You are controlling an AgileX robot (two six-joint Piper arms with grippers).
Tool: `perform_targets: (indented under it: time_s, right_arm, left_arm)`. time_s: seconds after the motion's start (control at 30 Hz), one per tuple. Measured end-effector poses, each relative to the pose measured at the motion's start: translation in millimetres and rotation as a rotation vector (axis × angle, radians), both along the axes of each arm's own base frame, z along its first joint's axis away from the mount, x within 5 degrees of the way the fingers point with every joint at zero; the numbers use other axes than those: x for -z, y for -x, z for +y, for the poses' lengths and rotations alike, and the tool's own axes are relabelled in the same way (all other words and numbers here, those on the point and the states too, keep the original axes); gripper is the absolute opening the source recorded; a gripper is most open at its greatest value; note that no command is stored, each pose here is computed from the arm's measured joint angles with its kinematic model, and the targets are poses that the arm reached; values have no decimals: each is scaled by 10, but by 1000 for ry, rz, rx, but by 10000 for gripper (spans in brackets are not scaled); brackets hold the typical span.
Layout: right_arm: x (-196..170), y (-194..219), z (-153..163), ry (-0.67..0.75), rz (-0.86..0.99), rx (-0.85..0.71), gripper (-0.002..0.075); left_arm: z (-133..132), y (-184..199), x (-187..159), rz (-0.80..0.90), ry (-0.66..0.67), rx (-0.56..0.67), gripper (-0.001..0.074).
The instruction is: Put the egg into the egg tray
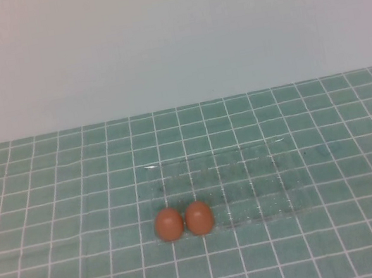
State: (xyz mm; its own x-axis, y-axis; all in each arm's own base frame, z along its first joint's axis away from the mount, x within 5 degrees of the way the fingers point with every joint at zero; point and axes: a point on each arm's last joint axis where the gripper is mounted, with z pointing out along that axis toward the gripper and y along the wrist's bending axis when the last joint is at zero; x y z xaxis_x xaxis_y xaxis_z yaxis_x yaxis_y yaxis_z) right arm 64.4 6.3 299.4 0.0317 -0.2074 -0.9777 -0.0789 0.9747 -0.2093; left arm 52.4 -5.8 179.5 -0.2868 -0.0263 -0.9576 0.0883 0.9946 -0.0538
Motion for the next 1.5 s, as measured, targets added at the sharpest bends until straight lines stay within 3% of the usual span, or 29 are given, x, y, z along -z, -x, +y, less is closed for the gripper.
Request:
perform_targets:
  time_s: [0.2, 0.6, 0.83, 1.5]
  right_arm:
    - [232, 62, -43, -65, 63, 45, -1]
    - [1120, 72, -38, -96, 166, 45, -1]
    - [1305, 123, -49, -81, 341, 63, -1]
    - [1314, 131, -51, -122, 365, 73, -1]
  left_arm:
    - [0, 0, 0, 0, 0, 0, -1]
    - [0, 0, 0, 0, 0, 0, -1]
    - [0, 0, 0, 0, 0, 0, -1]
    - [0, 0, 0, 0, 0, 0, -1]
